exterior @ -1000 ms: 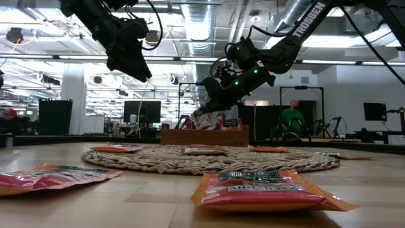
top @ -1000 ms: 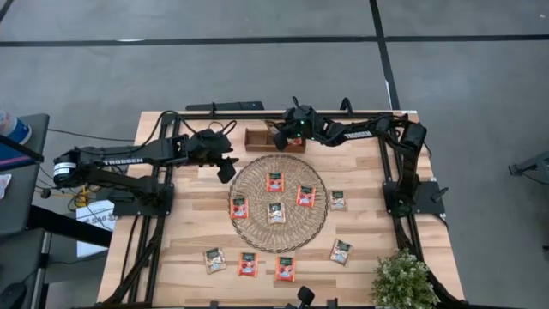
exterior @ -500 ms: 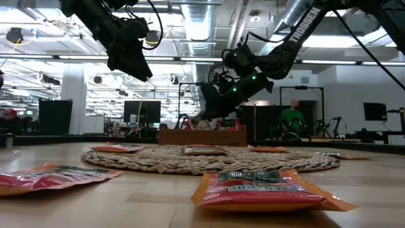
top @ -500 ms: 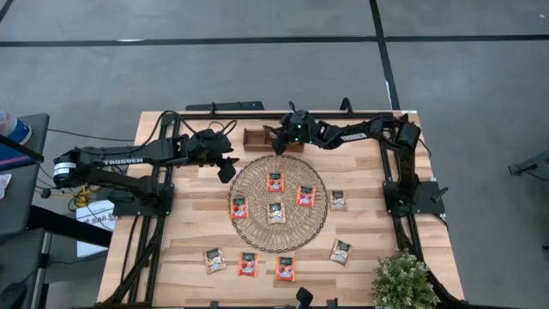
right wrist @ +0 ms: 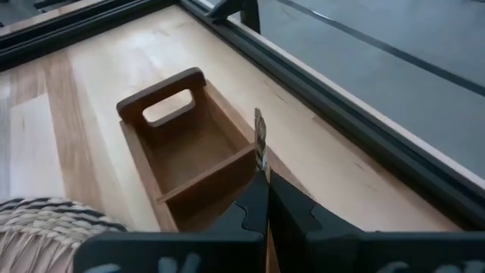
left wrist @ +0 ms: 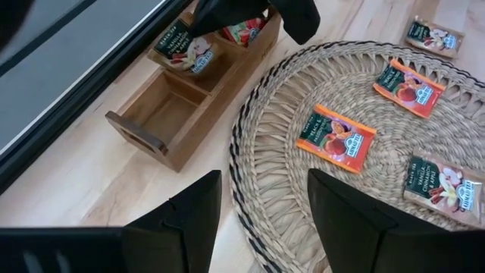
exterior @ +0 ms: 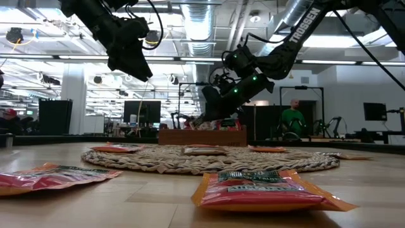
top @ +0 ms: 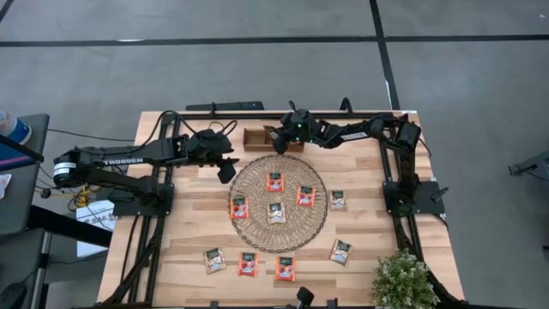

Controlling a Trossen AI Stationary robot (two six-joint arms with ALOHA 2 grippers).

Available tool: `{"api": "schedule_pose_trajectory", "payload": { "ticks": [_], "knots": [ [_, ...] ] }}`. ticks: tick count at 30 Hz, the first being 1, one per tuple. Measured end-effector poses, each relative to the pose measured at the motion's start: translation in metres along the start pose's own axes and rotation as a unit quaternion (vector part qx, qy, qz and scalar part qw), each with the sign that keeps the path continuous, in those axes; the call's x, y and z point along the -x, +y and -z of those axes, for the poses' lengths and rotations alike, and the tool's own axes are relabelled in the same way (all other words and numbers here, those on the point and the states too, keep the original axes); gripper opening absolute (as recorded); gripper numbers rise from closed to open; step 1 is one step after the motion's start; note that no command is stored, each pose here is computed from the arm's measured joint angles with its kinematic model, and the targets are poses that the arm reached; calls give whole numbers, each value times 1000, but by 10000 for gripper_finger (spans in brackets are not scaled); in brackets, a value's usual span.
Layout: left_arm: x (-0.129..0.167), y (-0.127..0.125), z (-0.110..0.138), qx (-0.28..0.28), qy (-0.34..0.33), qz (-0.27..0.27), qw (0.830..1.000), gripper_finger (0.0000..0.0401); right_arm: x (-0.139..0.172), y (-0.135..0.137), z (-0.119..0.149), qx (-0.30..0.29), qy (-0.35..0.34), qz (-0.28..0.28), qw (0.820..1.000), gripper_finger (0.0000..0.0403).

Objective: Pick & Place Tea
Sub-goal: Put the brown tea bag into the middle section of the wooden organizer

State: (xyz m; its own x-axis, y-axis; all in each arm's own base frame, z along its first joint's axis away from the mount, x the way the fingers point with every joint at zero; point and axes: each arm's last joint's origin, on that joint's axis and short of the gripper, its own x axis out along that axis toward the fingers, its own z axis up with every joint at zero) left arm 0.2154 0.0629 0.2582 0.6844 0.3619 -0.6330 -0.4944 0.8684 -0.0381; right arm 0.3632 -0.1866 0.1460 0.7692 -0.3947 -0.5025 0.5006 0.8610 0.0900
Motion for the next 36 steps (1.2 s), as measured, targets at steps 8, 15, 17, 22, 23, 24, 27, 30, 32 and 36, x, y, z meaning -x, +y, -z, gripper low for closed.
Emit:
{"api": "schedule_pose_trajectory", "payload": {
  "ticks": [8, 15, 17, 22, 23, 24, 27, 30, 32, 36],
  "knots": [
    [0, -1, 0, 0, 2, 12, 1000, 188, 0, 0, 2, 0, 11, 0, 1000, 20],
    [0, -1, 0, 0, 3, 13, 1000, 188, 0, 0, 5, 0, 28, 1, 1000, 86],
    [0, -1, 0, 0, 2, 13, 1000, 188, 2, 0, 4, 2, 30, 1, 1000, 101],
    [0, -1, -2, 1, -6, 16, 1000, 188, 5, 1, -8, 22, 17, 3, 1000, 118],
    [0, -1, -2, 1, -7, 20, 1000, 188, 5, 1, -10, 26, 14, 3, 1000, 118],
    [0, -2, -2, 1, -8, 21, 1000, 188, 5, -1, -11, 29, 16, 5, 999, 118],
    [0, -2, -3, 2, -11, 27, 1000, 188, 5, -4, -13, 27, 31, 8, 999, 113],
    [0, -2, -3, 1, -10, 27, 1000, 188, 5, -5, -11, 37, 43, 9, 998, 109],
    [0, -2, -3, -1, -10, 27, 1000, 188, 5, -5, -9, 44, 50, 8, 998, 108],
    [0, -2, -3, -1, -10, 27, 1000, 188, 6, -9, -10, 45, 51, 3, 998, 111]
  ]
}}
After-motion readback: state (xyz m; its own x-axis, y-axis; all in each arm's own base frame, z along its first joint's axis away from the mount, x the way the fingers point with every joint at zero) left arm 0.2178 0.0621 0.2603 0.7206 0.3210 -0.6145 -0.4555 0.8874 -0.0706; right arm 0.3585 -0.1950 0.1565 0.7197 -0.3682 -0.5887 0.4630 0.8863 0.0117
